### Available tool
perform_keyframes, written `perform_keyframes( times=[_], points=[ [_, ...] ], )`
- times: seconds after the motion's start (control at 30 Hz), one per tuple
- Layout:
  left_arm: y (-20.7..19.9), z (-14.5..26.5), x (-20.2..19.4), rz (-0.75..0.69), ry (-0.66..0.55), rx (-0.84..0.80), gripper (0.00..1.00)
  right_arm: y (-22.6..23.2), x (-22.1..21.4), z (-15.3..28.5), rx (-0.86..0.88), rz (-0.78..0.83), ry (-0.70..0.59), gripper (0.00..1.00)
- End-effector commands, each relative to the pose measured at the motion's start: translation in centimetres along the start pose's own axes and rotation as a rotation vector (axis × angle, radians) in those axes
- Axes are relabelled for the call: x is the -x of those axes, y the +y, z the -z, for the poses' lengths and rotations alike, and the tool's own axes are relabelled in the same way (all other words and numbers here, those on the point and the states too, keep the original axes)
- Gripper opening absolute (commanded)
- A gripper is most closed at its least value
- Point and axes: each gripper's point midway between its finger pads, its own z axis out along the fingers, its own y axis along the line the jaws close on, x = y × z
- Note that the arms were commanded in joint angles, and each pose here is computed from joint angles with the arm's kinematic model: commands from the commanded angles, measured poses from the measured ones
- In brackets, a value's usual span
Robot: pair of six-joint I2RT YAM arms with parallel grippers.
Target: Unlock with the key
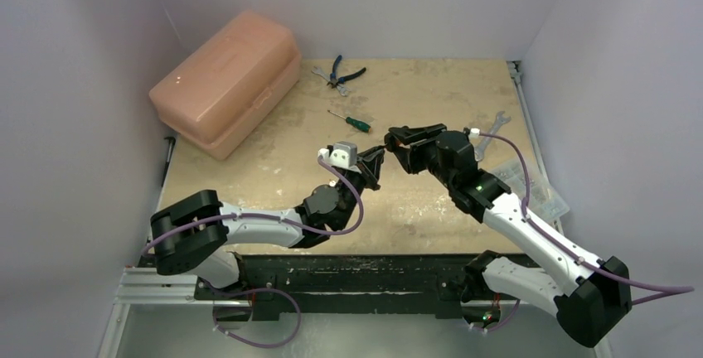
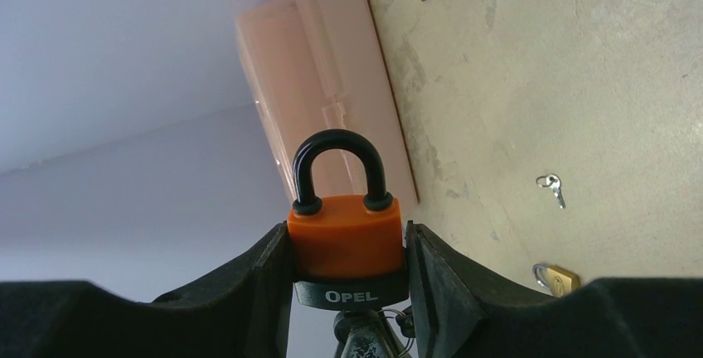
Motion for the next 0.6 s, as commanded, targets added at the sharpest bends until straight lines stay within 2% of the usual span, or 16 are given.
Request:
perform_keyframes(
  times=[0.0, 0.57],
  points=[
    [-2.90, -0.29, 3.13, 0.086, -0.097, -0.086, 0.00, 3.84, -2.53, 1.53, 0.104, 0.010, 0.116, 0.00],
    [-2.17, 0.46, 3.42, 0.095, -0.106, -0.084, 0.00, 4.26, -2.65, 1.78, 0.130, 0.024, 0.124, 0.00]
  ],
)
